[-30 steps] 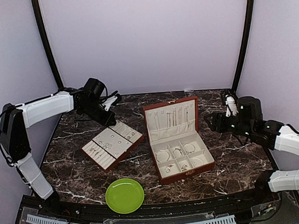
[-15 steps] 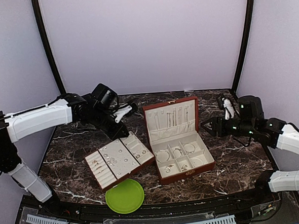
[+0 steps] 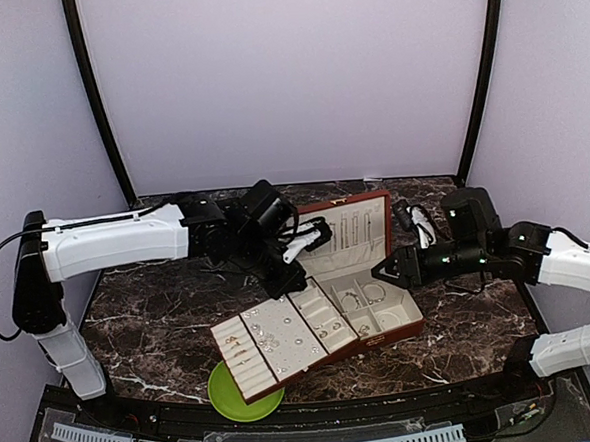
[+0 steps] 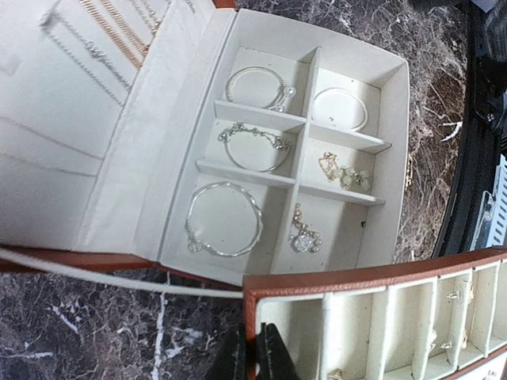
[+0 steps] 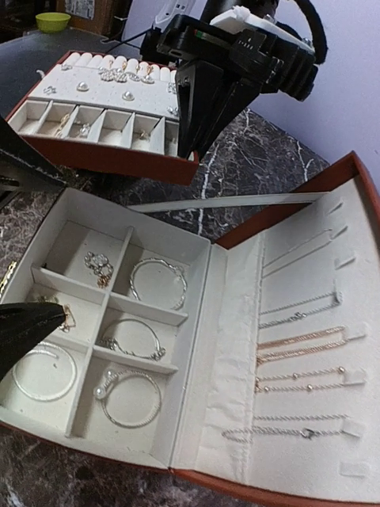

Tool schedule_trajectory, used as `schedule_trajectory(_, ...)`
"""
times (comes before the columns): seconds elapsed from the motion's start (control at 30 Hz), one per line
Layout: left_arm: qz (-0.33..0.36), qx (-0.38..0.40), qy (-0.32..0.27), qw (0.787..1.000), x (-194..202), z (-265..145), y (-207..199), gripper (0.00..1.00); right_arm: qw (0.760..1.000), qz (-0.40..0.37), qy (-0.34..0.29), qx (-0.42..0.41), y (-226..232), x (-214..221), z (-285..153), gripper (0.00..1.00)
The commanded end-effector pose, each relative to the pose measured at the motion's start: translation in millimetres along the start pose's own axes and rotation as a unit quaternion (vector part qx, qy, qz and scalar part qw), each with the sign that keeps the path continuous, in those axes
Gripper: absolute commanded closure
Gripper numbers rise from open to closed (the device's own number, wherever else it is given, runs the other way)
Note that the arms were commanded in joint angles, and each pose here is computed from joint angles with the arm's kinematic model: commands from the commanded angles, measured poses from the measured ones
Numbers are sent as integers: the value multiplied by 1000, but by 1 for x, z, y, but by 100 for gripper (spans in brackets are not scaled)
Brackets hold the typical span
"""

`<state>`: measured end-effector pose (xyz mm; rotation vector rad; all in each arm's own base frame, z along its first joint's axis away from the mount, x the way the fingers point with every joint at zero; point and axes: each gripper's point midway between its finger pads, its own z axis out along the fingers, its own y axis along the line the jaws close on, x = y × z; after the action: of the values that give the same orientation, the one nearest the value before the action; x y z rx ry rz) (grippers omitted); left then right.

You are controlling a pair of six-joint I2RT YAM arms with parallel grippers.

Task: Organize the mixed jewelry
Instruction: Pass from the left arm to the right

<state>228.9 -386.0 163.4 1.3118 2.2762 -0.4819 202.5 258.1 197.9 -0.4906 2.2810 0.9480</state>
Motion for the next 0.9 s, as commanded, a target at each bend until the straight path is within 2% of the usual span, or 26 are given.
schedule_trajectory(0.0, -14, 2, -18, 1000, -20, 9, -18, 100, 1000, 17, 14, -14, 18, 5, 11, 54)
schedule_trajectory(0.47, 19, 25, -27, 999, -42, 47, -52, 100, 998, 33, 47, -13, 19, 35, 53, 58)
schedule_trajectory(0.73, 25, 18, -22, 999, -41, 56, -51, 100, 997, 23, 77, 6, 15, 54, 65, 67)
schedule_trajectory(0.87, 25, 20, -23, 999, -41, 57, -51, 100, 996, 21, 82, 16, 10, 59, 66, 69)
